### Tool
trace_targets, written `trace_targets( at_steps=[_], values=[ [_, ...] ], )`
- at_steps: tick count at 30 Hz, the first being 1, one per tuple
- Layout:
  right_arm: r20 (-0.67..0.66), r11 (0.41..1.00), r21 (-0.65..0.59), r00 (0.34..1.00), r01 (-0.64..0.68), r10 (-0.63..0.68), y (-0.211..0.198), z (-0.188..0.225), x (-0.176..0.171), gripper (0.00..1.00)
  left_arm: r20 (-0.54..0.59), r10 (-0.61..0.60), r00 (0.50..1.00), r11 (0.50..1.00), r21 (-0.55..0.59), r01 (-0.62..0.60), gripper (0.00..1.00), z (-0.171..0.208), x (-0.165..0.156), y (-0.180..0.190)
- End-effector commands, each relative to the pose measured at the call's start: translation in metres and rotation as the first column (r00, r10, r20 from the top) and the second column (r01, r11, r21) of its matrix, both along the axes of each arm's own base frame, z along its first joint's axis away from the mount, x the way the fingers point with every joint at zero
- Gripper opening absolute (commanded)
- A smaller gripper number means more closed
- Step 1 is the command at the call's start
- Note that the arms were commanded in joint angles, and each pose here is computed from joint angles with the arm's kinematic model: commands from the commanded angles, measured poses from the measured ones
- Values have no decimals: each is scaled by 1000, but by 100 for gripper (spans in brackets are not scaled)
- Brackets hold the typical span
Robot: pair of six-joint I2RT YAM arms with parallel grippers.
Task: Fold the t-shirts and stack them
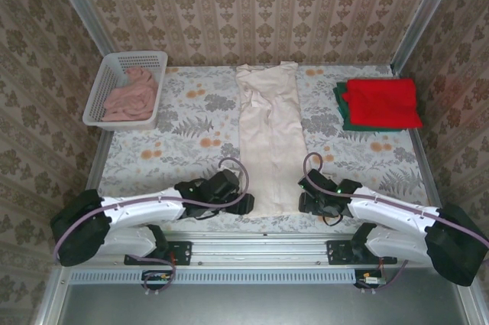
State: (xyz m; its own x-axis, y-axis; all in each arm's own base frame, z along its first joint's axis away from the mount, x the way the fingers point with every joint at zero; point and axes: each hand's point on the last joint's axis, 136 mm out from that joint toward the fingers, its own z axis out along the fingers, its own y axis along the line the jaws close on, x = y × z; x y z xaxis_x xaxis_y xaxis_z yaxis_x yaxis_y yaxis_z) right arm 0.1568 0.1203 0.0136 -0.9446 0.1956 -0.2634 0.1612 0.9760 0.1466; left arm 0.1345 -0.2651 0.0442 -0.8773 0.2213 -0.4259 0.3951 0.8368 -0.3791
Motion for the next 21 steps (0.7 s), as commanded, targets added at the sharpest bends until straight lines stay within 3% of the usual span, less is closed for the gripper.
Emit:
trace_targets(
  at_steps=[1,10,21],
  values=[
    [11,1000,-16,1000,1,-1,-3,-7,5,53,-8,55,998,998,30,-54,78,-16,2,-1],
    [52,999,47,998,-22,20,7,0,12,38,-30,1,1000,1000,-12,-2,61,-23,-7,-31],
    [84,993,99,995,-60,52,19,10,16,33,-47,-35,998,998,-56,32,64,-26,-22,-59]
  ],
)
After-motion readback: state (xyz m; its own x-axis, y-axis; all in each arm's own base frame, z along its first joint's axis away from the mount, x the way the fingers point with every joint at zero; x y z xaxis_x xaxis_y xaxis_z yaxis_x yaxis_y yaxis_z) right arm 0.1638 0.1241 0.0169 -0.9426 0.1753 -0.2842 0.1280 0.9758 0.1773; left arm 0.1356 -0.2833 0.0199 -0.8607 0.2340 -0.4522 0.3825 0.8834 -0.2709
